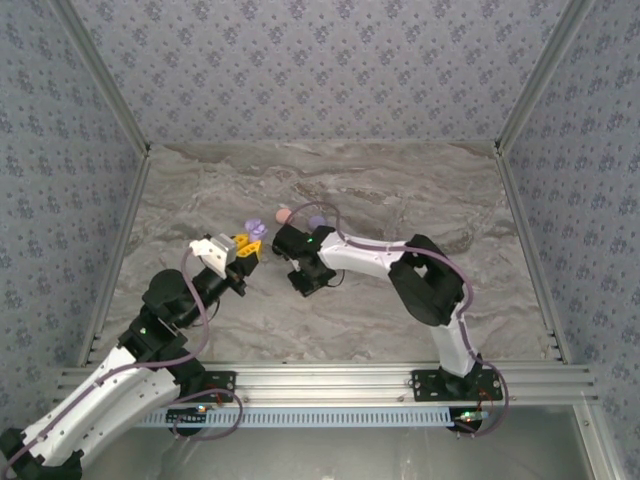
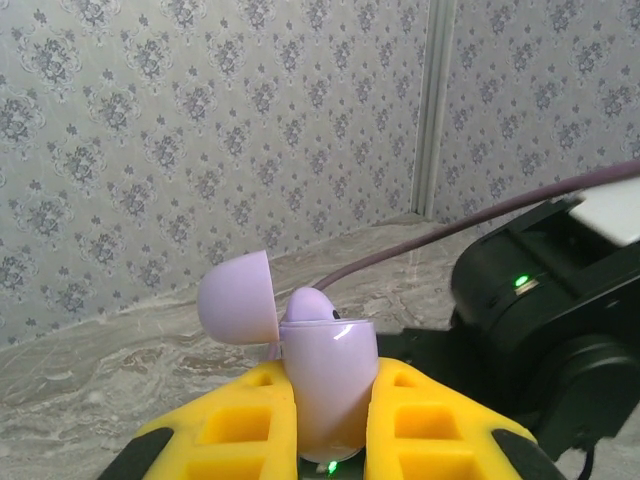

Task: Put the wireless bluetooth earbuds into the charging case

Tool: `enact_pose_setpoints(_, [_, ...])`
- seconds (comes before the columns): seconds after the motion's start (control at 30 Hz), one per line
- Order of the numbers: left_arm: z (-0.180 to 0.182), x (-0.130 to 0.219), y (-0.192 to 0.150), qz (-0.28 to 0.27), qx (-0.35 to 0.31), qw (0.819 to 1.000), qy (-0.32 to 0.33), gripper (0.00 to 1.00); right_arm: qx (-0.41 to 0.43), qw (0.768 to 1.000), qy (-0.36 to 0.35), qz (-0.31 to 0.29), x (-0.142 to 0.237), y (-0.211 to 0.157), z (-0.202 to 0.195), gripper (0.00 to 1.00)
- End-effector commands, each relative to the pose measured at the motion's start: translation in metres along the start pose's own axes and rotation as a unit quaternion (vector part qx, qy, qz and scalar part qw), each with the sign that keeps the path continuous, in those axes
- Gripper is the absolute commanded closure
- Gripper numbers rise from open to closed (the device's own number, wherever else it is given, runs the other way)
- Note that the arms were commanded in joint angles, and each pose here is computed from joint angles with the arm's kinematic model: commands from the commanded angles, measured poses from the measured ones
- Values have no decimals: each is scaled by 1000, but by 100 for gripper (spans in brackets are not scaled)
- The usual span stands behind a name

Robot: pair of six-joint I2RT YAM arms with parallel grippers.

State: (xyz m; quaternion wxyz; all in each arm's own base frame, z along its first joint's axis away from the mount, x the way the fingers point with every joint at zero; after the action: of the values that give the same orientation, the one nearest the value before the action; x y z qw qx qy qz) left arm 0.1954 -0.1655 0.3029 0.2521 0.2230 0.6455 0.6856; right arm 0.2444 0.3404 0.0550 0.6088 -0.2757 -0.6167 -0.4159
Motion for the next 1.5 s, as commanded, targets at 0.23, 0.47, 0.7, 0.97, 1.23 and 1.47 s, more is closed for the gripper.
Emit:
enact_pose_setpoints(0.23, [-24,-25,13,-35,28,996,-75,100,29,972,61,-223,154,24,-35,81])
enact_pose_setpoints(0.47, [-49,-43,28,-48,43,985,-160,100,104,911,76,-391,258,9,-45,81])
enact_pose_setpoints(0.7, [-71,-50,44,-84,60,966,-237,100,171,842,98,-502,331,-14,-35,81])
enact_pose_setpoints(0.97, [-83,-53,57,-101,76,950,-285,100,221,805,108,-539,351,-17,-12,80])
enact_pose_setpoints(1.23, [-86,-57,56,-98,83,946,-297,100,228,806,105,-536,344,-5,-5,80])
enact_pose_setpoints(1.47, [-86,-60,54,-94,83,947,-297,100,232,813,97,-525,337,1,-5,80])
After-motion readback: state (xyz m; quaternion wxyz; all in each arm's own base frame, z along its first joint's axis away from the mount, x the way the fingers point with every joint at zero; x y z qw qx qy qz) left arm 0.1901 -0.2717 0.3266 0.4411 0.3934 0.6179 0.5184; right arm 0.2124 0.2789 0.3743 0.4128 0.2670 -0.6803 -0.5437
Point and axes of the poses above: each hand's point on the last joint's axis, 136 mm out from that joint toward the fingers, its own x axis back along the fingers, its own z axis along the line the jaws close on, y = z × x, the point moved 2 cm from there along x, back along the fingers, and after that the axes turned 5 degrees about -x, right-handed, at the moved point
